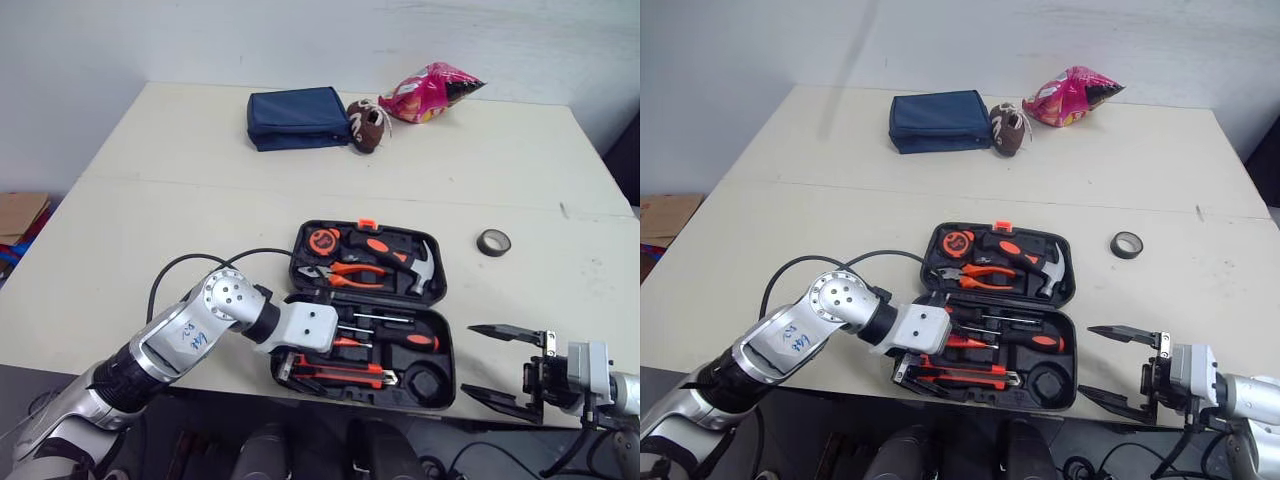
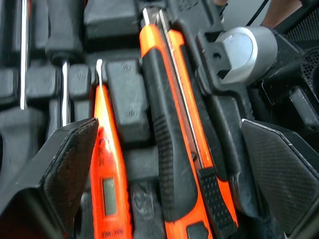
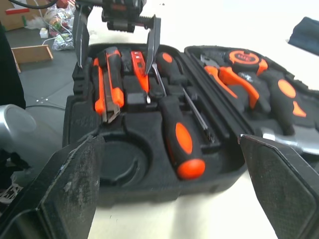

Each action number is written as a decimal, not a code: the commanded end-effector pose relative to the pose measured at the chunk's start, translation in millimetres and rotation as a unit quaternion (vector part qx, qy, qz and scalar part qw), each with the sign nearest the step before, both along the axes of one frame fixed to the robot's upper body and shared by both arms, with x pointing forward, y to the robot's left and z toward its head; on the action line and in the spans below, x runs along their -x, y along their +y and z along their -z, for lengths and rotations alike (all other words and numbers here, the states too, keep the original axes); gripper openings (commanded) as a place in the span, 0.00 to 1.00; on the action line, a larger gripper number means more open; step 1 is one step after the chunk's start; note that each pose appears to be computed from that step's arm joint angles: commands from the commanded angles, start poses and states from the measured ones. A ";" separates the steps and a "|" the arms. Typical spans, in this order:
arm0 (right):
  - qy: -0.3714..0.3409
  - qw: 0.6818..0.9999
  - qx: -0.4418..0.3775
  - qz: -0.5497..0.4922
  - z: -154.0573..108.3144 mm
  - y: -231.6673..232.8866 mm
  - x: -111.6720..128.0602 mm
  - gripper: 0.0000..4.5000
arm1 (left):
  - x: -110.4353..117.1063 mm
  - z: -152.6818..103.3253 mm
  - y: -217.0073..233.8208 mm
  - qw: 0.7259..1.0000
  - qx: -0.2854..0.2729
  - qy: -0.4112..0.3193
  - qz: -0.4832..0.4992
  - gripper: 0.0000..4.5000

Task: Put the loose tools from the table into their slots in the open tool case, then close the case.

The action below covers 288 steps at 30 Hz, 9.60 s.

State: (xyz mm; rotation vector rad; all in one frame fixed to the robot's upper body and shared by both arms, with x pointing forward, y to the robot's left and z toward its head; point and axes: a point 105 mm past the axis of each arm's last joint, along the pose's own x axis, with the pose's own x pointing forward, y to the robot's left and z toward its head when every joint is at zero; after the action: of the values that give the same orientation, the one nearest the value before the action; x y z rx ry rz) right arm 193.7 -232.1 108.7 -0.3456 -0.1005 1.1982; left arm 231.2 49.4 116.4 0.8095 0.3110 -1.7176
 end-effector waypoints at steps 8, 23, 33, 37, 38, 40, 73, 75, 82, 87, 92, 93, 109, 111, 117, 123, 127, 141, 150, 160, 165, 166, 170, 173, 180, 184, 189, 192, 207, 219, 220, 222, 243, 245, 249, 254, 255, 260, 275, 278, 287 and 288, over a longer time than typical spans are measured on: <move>-0.012 1.000 0.002 0.004 2.0 -15.1 6.2 1.00 | 13.1 -41.6 9.3 0.984 0.169 -0.020 0.059 0.87; -0.005 1.000 0.007 0.019 10.3 -21.3 2.9 1.00 | 0.7 9.2 7.2 0.985 0.173 0.019 0.014 0.00; -0.018 0.999 0.007 0.027 4.0 -15.1 -7.9 1.00 | -2.4 50.2 10.1 0.998 0.060 0.029 0.013 0.00; -0.022 0.999 0.006 0.035 3.6 -15.0 -10.1 1.00 | -3.7 62.8 11.7 0.999 0.018 0.041 -0.009 0.00; -0.023 0.999 0.005 0.037 3.6 -14.8 -10.4 1.00 | -4.7 65.8 13.0 0.999 0.005 0.043 -0.017 0.00; -0.025 0.999 0.005 0.040 3.0 -14.7 -11.1 1.00 | -6.7 67.0 13.3 1.000 -0.004 0.016 -0.002 0.00; -0.078 0.788 -0.015 0.610 -12.1 -220.3 69.5 1.00 | -67.6 -43.7 317.0 0.708 0.291 -0.191 -0.614 0.99; -0.072 0.781 -0.017 0.620 -11.0 -221.2 64.9 1.00 | -63.0 -44.9 321.2 0.700 0.296 -0.196 -0.620 0.99; -0.099 0.837 -0.037 0.536 -42.4 -187.5 10.1 1.00 | -61.1 -47.8 282.7 0.731 0.324 -0.178 -0.573 0.99; -0.067 0.911 -0.001 0.407 -81.0 -139.9 -55.0 1.00 | -62.9 -75.8 226.9 0.777 0.360 -0.187 -0.482 0.99; -0.005 0.930 0.071 0.362 -99.2 -115.9 -106.3 1.00 | -62.5 -96.0 177.7 0.824 0.375 -0.159 -0.394 0.99; 0.003 0.936 0.070 0.345 -102.3 -110.0 -110.2 1.00 | -60.6 -96.5 170.5 0.833 0.375 -0.151 -0.378 0.99; 0.163 0.905 0.289 0.265 -73.0 -61.3 -193.0 1.00 | -47.9 -103.8 65.9 0.899 0.391 -0.034 -0.192 0.99; 0.171 0.892 0.313 0.276 -65.4 -65.3 -196.6 1.00 | -43.0 -101.7 60.4 0.903 0.389 -0.019 -0.182 0.99; 0.179 0.882 0.333 0.281 -53.8 -67.5 -200.2 1.00 | -38.0 -101.0 58.0 0.904 0.386 -0.018 -0.182 0.99; 0.159 0.890 0.327 0.274 -52.0 -64.0 -203.7 0.48 | -33.0 -104.4 54.3 0.906 0.387 -0.016 -0.171 1.00; 0.139 0.894 0.330 0.270 -55.7 -64.5 -204.8 0.01 | -32.3 -104.6 53.4 0.908 0.385 -0.016 -0.167 1.00; 0.116 0.952 0.283 0.019 -130.4 6.1 -142.8 0.01 | -4.9 -95.3 44.6 0.937 0.341 0.025 -0.078 1.00; 0.218 0.914 0.291 -0.178 -88.6 77.3 -17.8 0.01 | 3.0 -73.6 46.6 0.953 0.296 0.031 -0.061 1.00; 0.251 0.900 0.323 -0.151 -24.5 75.8 -1.7 0.01 | 7.9 -69.7 45.3 0.954 0.292 0.042 -0.053 1.00; 0.240 0.898 0.346 -0.126 -8.4 68.4 -12.6 0.01 | 8.6 -65.7 49.0 0.956 0.284 0.045 -0.061 1.00; 0.243 0.896 0.349 -0.125 -5.3 66.6 -12.6 0.01 | 9.3 -65.3 49.2 0.956 0.283 0.046 -0.061 1.00; 0.239 0.900 0.345 -0.112 -0.9 66.0 -16.8 0.01 | 10.5 -64.6 49.7 0.956 0.283 0.047 -0.064 1.00; 0.212 0.904 0.363 -0.083 7.7 62.8 -28.2 0.01 | 10.8 -63.2 49.5 0.955 0.283 0.047 -0.070 1.00; 0.191 0.911 0.353 -0.092 10.6 68.0 -33.8 0.01 | 9.5 -62.1 51.0 0.955 0.283 0.046 -0.076 1.00; 0.177 0.916 0.337 -0.126 1.1 70.8 -28.7 0.27 | 9.1 -62.0 51.5 0.955 0.284 0.048 -0.078 1.00; 0.220 0.928 0.237 -0.184 -47.5 76.3 -13.0 0.57 | 7.3 -58.3 58.1 0.955 0.278 0.056 -0.089 1.00; 0.252 0.926 0.213 -0.186 -63.5 72.7 -9.9 0.57 | 4.6 -56.4 62.0 0.957 0.269 0.054 -0.095 1.00; 0.171 0.955 0.158 -0.184 23.7 74.9 -17.0 0.01 | 0.2 -51.6 65.5 0.950 0.282 0.046 -0.123 1.00; 0.258 0.952 0.082 -0.141 38.4 54.0 -18.2 0.01 | -8.0 -51.4 75.0 0.940 0.289 0.036 -0.175 1.00; 0.253 0.957 0.058 -0.127 28.5 56.5 -23.1 0.01 | -11.8 -52.6 77.9 0.935 0.298 0.036 -0.191 1.00; 0.235 0.964 0.042 -0.118 5.9 56.4 -24.4 0.01 | -25.3 -51.3 91.4 0.923 0.302 0.025 -0.237 1.00; 0.141 0.978 0.123 0.094 -2.4 -11.0 -91.6 0.00 | -89.5 4.3 88.0 0.901 0.228 0.005 -0.370 0.01; 0.137 0.979 0.125 0.084 -0.1 -4.0 -92.5 0.00 | -92.8 5.8 84.7 0.898 0.228 0.007 -0.377 0.01; 0.129 0.982 0.107 0.084 0.1 15.4 -100.8 0.00 | -89.7 9.9 70.8 0.905 0.225 0.023 -0.361 0.01; 0.112 0.986 0.084 0.093 -5.9 32.7 -113.8 0.00 | -99.6 15.2 66.3 0.901 0.217 0.019 -0.376 0.01; 0.108 0.986 0.083 0.094 -7.0 34.7 -115.9 0.00 | -101.6 13.5 64.7 0.899 0.223 0.016 -0.376 0.01; 0.095 0.987 0.081 0.098 -8.7 43.6 -124.4 0.00 | -111.6 8.8 61.4 0.892 0.238 0.006 -0.384 0.01; 0.132 0.968 0.012 0.213 -80.4 5.5 -135.4 0.80 | -106.2 -48.9 146.6 0.860 0.262 -0.033 -0.437 0.51; 0.211 0.926 0.120 0.289 -79.5 -7.9 -122.7 1.00 | -94.4 -73.5 139.3 0.863 0.246 0.017 -0.441 0.81; 0.409 0.835 0.078 0.359 -77.7 6.8 -130.5 1.00 | -125.1 -68.5 108.9 0.813 0.195 0.106 -0.538 0.99; 0.408 0.834 0.073 0.364 -78.3 9.9 -136.5 1.00 | -132.7 -65.0 109.3 0.808 0.186 0.097 -0.550 0.99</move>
State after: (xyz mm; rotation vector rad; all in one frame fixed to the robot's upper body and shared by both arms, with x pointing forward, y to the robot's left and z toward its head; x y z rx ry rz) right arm 325.3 -221.7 178.1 0.0378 0.8375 0.5307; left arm 355.3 154.3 178.1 0.0282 0.4527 -0.7441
